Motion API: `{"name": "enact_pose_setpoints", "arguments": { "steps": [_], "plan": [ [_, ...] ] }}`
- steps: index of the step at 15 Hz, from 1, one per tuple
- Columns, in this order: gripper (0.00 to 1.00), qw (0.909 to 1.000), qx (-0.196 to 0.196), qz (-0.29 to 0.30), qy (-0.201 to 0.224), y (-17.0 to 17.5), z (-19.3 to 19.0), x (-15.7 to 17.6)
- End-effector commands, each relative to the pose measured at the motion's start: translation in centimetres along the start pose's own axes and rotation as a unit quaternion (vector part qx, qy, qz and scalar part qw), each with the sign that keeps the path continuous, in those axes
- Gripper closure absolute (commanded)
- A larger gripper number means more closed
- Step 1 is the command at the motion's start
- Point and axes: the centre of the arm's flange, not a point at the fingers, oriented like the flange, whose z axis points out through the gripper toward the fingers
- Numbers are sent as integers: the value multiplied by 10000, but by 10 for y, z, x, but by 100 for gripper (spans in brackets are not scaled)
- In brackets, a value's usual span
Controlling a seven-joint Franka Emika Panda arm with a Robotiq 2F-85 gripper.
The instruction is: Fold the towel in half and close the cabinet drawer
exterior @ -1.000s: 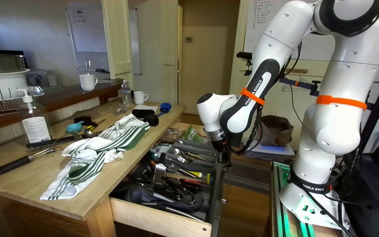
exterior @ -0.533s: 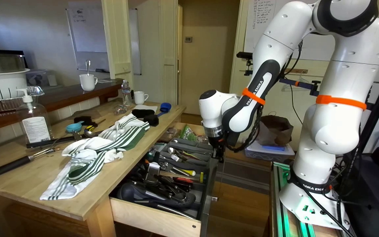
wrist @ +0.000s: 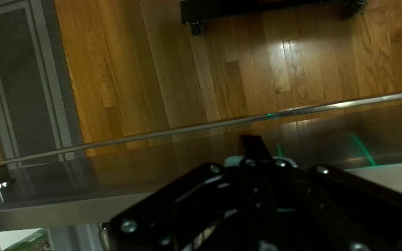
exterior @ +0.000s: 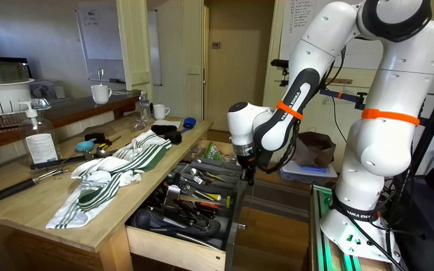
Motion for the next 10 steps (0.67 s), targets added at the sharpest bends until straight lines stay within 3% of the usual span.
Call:
{"name": "enact_pose_setpoints", "arguments": {
  "steps": [1, 5, 10],
  "plan": [
    [100, 9999, -11, 62, 116, 0, 9, 17],
    [100, 9998, 18, 12, 210, -1, 15, 33],
    [100, 9955, -154, 80, 926, -3, 8, 57]
  ]
}}
